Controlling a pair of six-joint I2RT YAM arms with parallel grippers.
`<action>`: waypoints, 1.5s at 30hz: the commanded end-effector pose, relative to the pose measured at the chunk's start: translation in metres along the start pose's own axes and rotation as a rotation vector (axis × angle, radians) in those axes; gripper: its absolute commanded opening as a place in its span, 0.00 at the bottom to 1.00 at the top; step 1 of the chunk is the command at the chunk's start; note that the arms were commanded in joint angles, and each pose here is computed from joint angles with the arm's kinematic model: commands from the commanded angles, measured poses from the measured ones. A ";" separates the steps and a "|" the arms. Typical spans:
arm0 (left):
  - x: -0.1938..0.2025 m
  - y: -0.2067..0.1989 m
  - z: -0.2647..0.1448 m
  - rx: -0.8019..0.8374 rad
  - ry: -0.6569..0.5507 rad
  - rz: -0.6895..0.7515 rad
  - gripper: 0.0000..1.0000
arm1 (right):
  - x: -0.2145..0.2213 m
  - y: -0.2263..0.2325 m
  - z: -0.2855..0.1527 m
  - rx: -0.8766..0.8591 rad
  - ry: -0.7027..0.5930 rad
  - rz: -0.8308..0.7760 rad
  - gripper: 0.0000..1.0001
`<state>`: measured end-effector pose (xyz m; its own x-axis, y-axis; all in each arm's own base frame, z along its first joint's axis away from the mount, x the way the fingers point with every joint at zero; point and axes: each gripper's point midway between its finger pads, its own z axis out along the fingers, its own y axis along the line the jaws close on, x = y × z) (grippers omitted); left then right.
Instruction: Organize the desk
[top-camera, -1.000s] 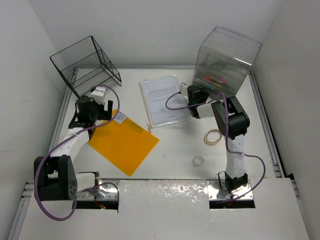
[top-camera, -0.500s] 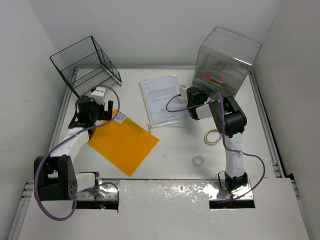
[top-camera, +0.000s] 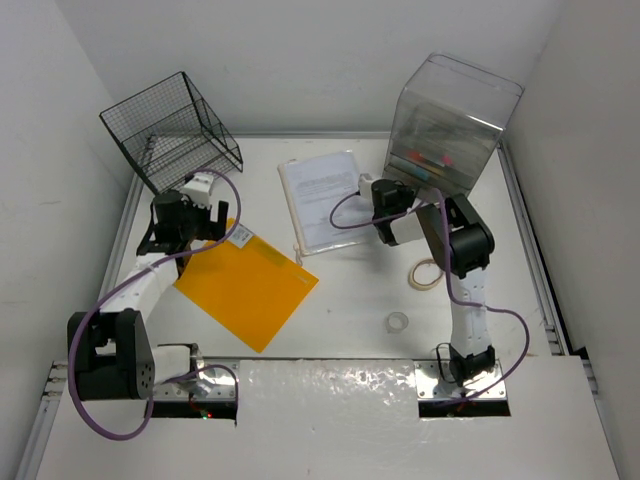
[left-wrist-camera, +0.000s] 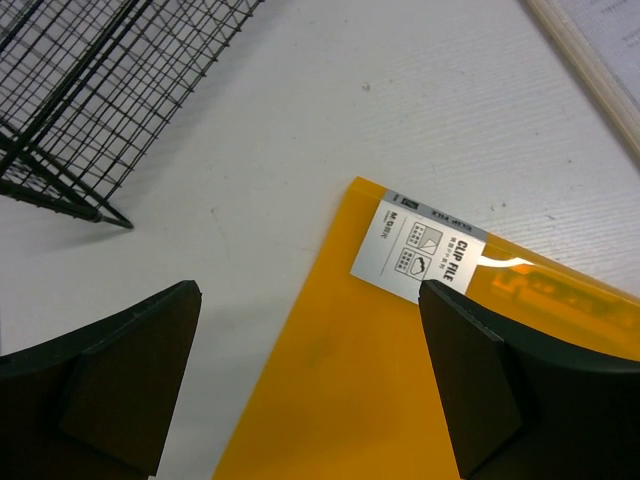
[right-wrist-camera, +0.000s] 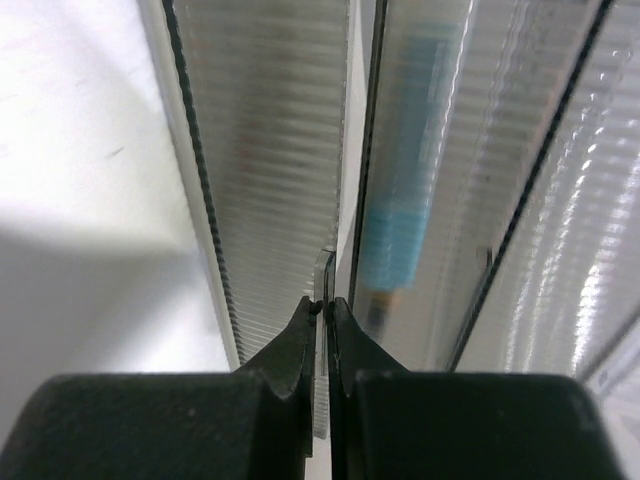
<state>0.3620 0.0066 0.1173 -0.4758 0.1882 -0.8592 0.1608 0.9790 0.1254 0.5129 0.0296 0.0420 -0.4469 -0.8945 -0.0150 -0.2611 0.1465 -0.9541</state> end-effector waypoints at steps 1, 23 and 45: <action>-0.026 -0.004 0.000 0.057 -0.062 0.014 0.89 | -0.014 -0.013 -0.025 0.015 -0.043 0.099 0.00; -0.020 -0.013 -0.002 0.110 -0.036 0.019 0.89 | -0.043 -0.016 -0.138 -0.223 -0.173 0.436 0.72; -0.021 -0.018 -0.001 0.142 -0.035 0.020 0.89 | 0.070 0.113 -0.322 -1.035 0.157 1.015 0.67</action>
<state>0.3553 -0.0157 0.1105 -0.4963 0.2012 -0.8445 0.2836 0.9570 0.0613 0.1747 0.1104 0.0191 -0.8701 -0.3004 -0.3908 -0.3309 0.9436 0.0113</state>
